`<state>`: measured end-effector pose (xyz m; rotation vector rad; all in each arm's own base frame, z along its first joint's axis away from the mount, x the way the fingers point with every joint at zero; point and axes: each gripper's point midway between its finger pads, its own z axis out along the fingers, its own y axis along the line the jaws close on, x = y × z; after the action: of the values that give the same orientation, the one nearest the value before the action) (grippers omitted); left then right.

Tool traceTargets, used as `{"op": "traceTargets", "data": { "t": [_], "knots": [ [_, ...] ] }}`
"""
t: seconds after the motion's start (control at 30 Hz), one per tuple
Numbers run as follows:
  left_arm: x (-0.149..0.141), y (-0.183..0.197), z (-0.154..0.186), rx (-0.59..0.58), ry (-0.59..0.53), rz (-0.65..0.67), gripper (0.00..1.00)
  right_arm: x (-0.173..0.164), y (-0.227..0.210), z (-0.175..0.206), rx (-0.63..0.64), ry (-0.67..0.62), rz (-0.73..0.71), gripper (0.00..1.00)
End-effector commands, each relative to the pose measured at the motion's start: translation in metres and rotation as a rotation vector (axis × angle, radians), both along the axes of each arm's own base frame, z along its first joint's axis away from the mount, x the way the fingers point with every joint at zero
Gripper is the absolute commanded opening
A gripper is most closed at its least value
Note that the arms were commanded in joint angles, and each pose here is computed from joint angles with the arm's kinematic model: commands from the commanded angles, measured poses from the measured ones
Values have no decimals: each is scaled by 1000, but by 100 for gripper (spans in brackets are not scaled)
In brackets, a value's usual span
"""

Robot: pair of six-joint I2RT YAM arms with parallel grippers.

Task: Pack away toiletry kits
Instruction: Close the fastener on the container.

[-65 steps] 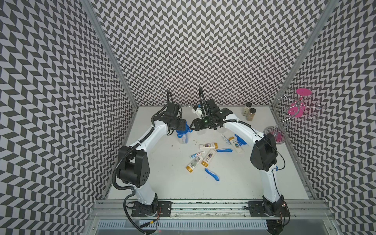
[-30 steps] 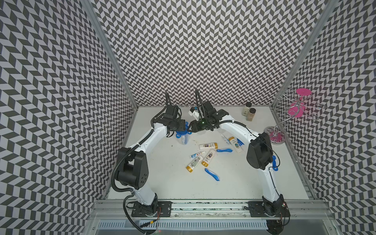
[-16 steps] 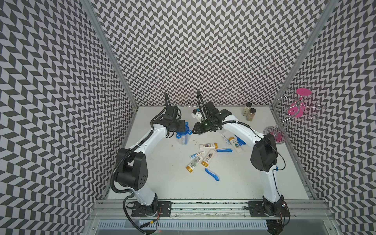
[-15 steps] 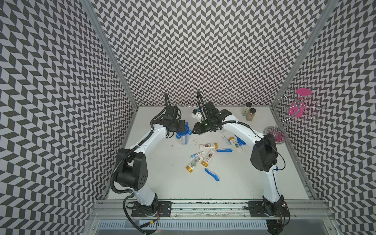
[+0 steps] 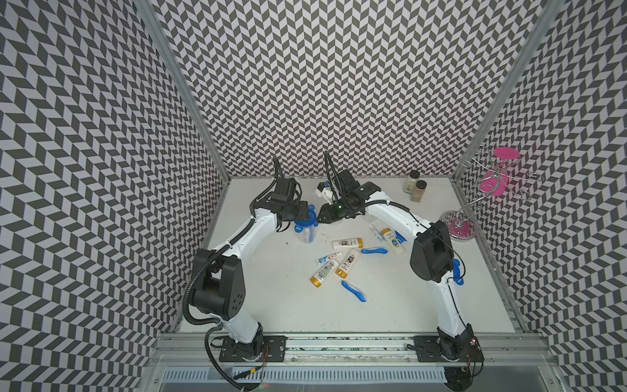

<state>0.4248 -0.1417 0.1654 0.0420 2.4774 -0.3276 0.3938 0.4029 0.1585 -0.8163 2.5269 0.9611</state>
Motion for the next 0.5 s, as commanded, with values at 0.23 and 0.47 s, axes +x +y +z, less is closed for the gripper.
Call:
{"op": "traceTargets", "data": {
  "t": [0.23, 0.47],
  "knots": [
    [-38, -2, -40, -13, 179, -23, 57, 4, 3, -8, 8, -24, 3, 23],
    [-50, -11, -42, -79, 192, -42, 55, 12, 12, -2, 58, -21, -3, 24]
  ]
}}
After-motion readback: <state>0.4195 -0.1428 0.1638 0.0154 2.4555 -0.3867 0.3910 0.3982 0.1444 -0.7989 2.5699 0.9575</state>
